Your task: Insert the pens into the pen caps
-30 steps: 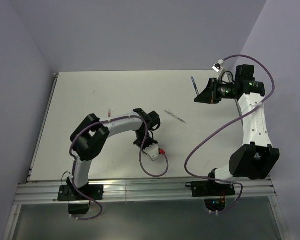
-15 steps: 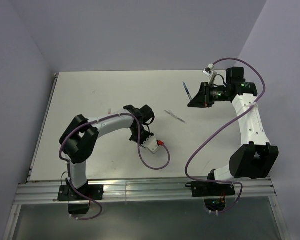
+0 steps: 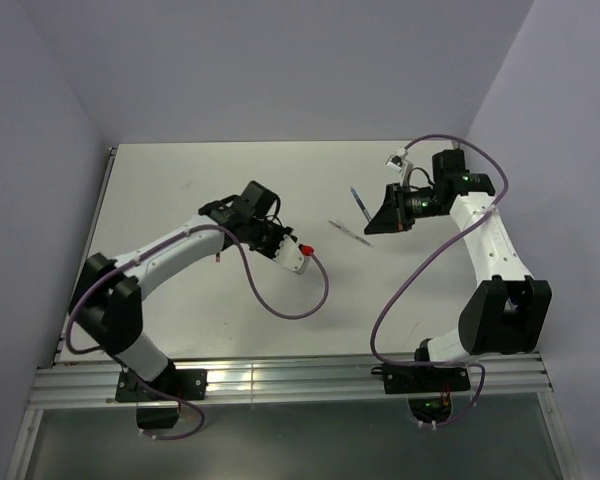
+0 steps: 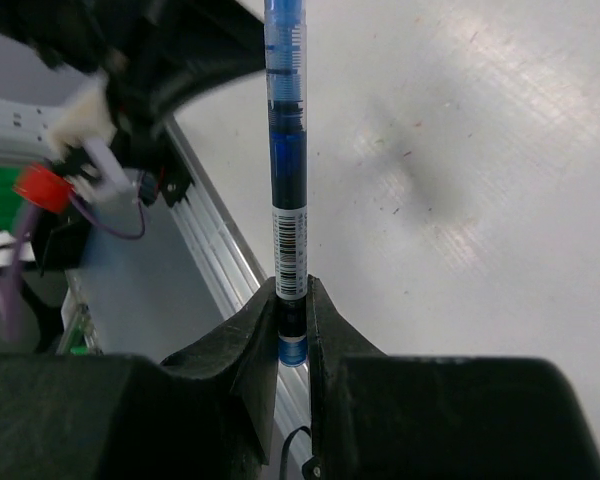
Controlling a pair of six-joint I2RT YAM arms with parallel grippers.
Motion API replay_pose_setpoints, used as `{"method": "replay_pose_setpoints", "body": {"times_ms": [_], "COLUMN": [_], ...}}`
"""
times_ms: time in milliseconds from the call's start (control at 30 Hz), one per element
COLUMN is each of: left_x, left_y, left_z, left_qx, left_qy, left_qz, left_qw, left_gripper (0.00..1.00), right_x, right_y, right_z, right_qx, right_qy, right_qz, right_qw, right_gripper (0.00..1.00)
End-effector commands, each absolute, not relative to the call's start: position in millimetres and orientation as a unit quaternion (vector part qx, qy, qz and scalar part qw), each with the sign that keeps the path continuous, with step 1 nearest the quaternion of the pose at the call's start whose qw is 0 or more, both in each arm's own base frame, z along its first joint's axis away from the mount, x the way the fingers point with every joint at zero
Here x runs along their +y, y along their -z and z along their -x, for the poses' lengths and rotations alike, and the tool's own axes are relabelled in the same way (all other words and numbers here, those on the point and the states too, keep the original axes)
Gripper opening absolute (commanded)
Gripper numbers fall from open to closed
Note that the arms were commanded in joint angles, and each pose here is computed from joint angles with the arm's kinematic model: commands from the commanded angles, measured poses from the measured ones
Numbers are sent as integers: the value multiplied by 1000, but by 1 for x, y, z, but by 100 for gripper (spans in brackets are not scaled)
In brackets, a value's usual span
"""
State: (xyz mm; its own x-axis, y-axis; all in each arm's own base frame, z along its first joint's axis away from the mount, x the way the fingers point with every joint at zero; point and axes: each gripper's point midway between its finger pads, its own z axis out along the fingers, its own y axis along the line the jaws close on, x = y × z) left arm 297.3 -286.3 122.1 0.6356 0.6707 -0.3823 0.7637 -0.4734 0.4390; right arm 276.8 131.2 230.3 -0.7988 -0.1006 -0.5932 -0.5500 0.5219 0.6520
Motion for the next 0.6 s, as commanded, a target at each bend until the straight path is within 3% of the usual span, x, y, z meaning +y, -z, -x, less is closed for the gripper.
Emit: {"method": "replay_pose_setpoints", "body": {"times_ms": [0, 167, 333, 500, 567], "left_x": [-286, -271, -252, -251, -254], "left_y": [-187, -257, -301, -313, -317], "left_z": [-326, -344, -325, -292, -288], "left_qx": [406, 357, 278, 193, 192], "left_qy": [4, -99, -178, -219, -217], "left_qz": [-809, -742, -698, -695, -693], "left_qw": [425, 558, 636, 657, 660], "left_gripper": [0, 0, 0, 0, 0], "right_x": [148, 174, 194, 212, 217], "right_y": [-231, -233, -236, -242, -243], "right_z": [-257, -228, -208, -195, -194], "right_qx": [816, 795, 779, 770, 771], "right_qy": [-461, -462, -463, -450, -447], "right_qz": [242, 311, 354, 395, 401], "right_qw": [250, 242, 229, 220, 214], "right_gripper": [0, 0, 0, 0, 0]}}
